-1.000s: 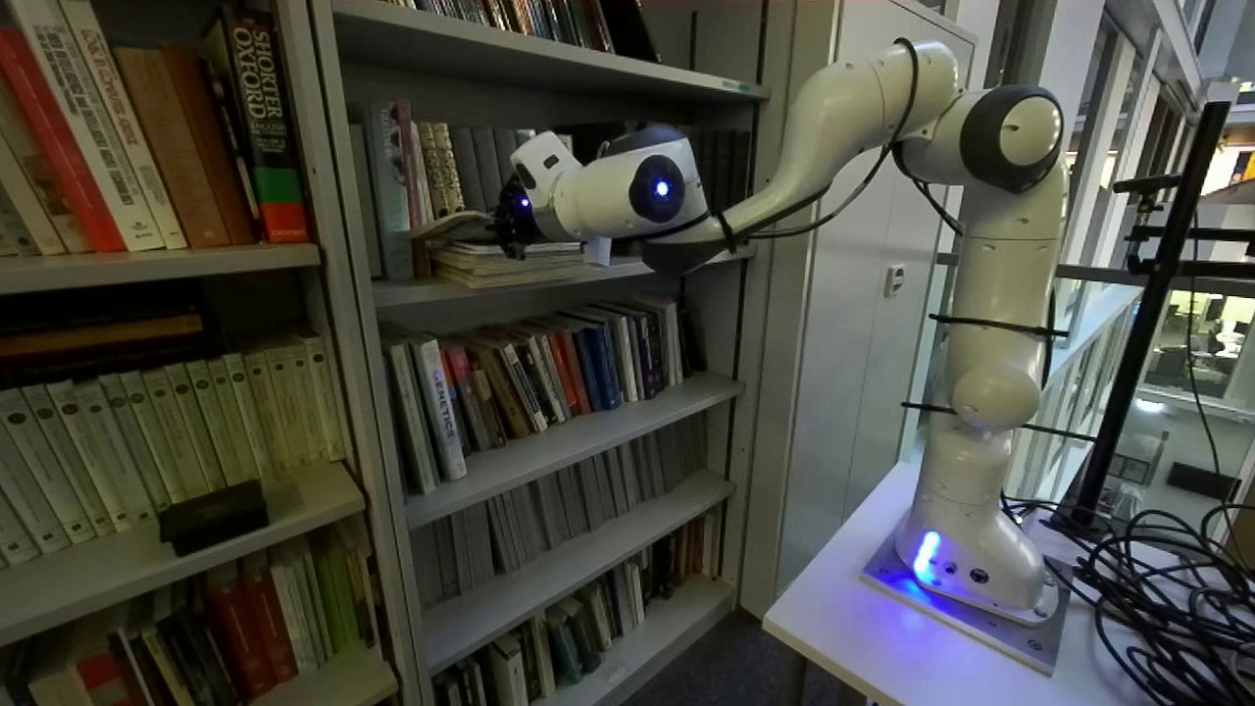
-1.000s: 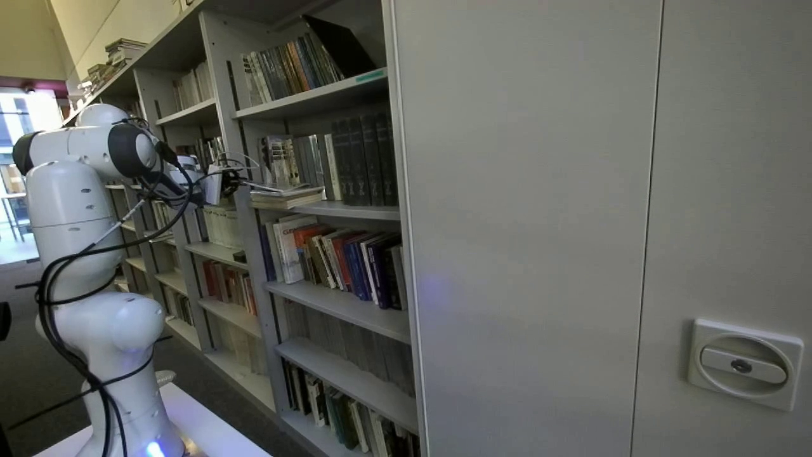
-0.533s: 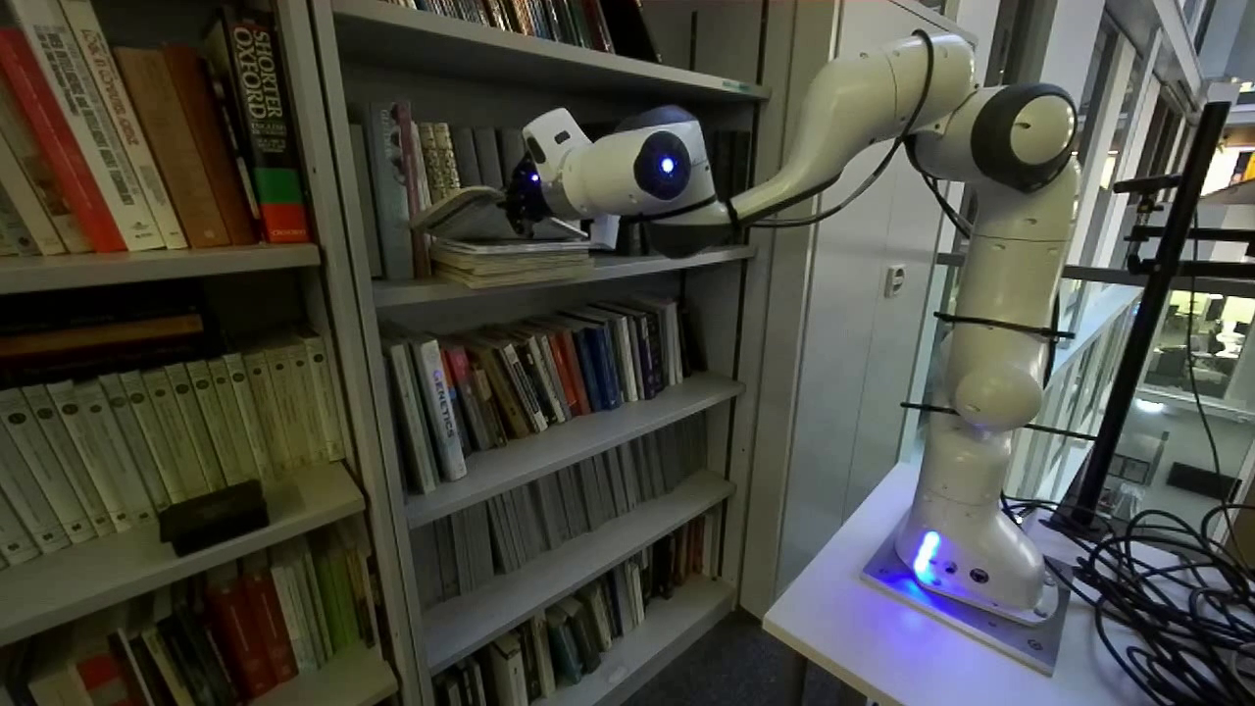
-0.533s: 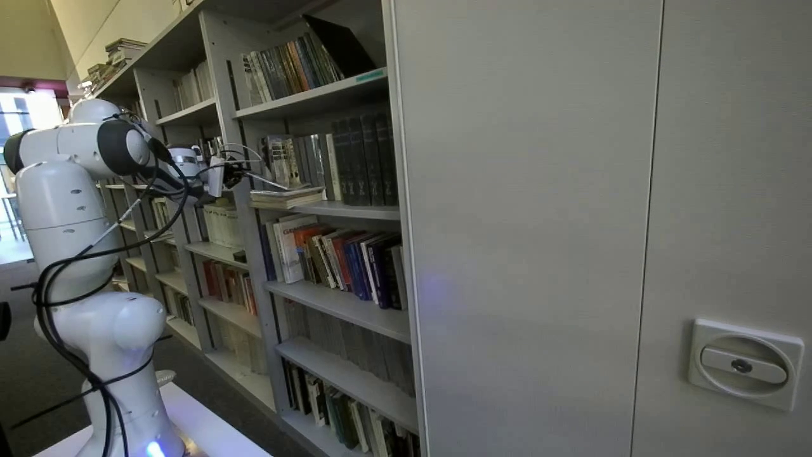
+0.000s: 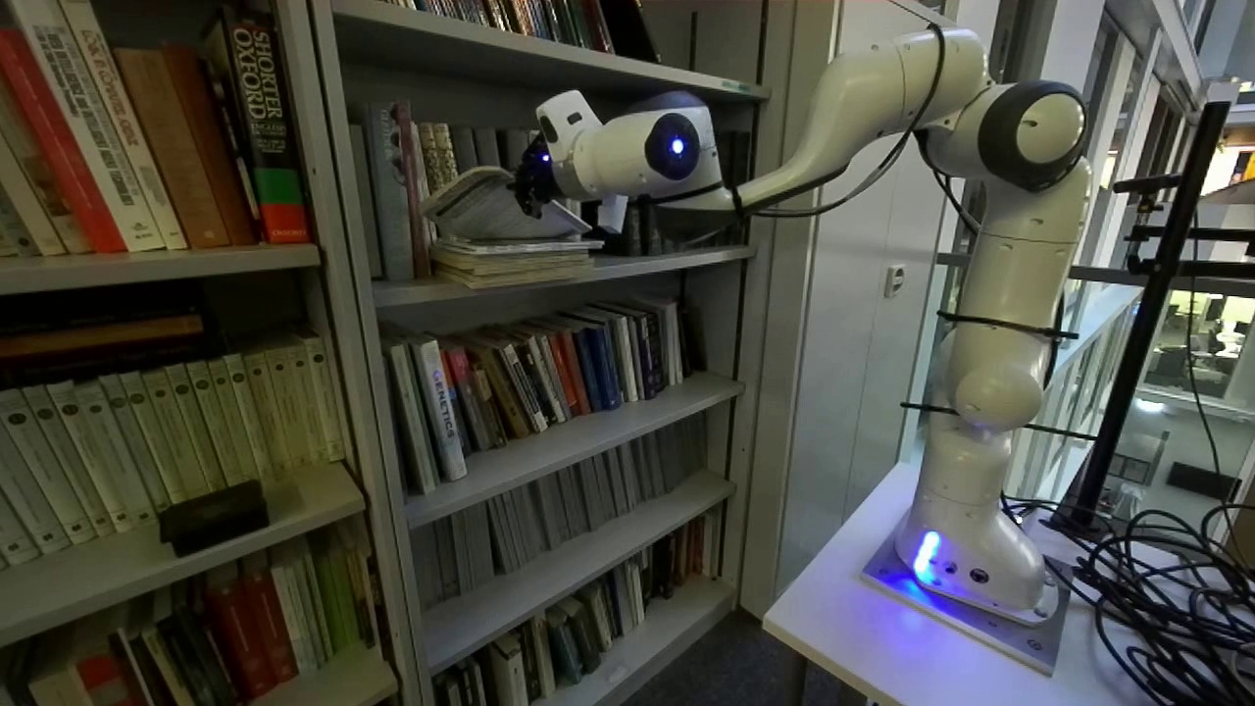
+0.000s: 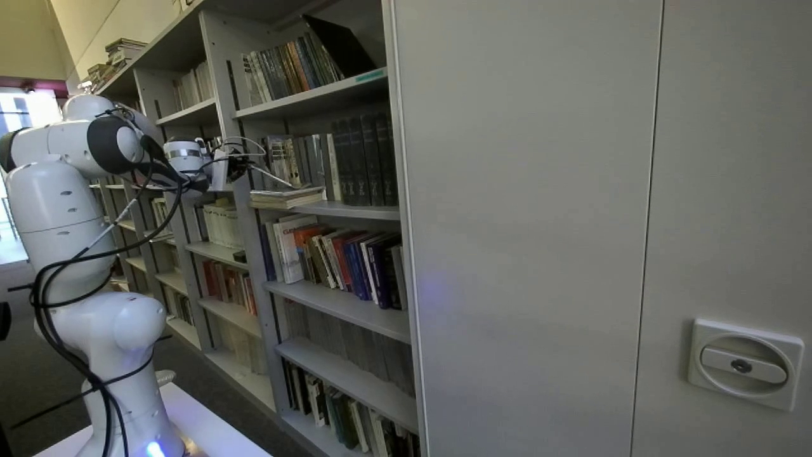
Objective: Pull one of the books out of the shelf and lay it on top of the pile of books
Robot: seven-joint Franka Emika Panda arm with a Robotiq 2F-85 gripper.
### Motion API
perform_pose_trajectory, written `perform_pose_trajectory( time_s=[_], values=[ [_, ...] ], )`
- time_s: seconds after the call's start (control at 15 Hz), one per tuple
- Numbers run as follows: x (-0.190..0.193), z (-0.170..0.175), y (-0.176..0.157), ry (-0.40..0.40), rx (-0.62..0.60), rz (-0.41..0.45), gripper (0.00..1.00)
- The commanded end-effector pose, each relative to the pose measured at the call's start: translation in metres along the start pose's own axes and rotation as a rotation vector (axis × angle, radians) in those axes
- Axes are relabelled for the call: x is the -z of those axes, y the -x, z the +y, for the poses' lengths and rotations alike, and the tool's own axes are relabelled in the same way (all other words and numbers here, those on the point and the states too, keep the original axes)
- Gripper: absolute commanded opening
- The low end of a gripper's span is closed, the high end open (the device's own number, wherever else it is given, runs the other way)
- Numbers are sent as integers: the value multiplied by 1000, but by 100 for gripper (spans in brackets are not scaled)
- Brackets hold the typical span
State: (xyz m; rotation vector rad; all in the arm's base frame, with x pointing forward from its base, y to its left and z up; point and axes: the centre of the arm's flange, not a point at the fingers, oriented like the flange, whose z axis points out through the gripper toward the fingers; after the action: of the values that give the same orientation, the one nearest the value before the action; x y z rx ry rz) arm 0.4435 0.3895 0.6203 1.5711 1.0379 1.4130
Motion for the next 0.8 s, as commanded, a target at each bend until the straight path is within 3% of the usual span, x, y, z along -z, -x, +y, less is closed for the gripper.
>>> perform_pose_trajectory(
  time_s=[0.0,0.73],
  values=[
    [5,21,18,7,-8,4,2],
    [14,46,35,64,25,-7,2]
  ],
)
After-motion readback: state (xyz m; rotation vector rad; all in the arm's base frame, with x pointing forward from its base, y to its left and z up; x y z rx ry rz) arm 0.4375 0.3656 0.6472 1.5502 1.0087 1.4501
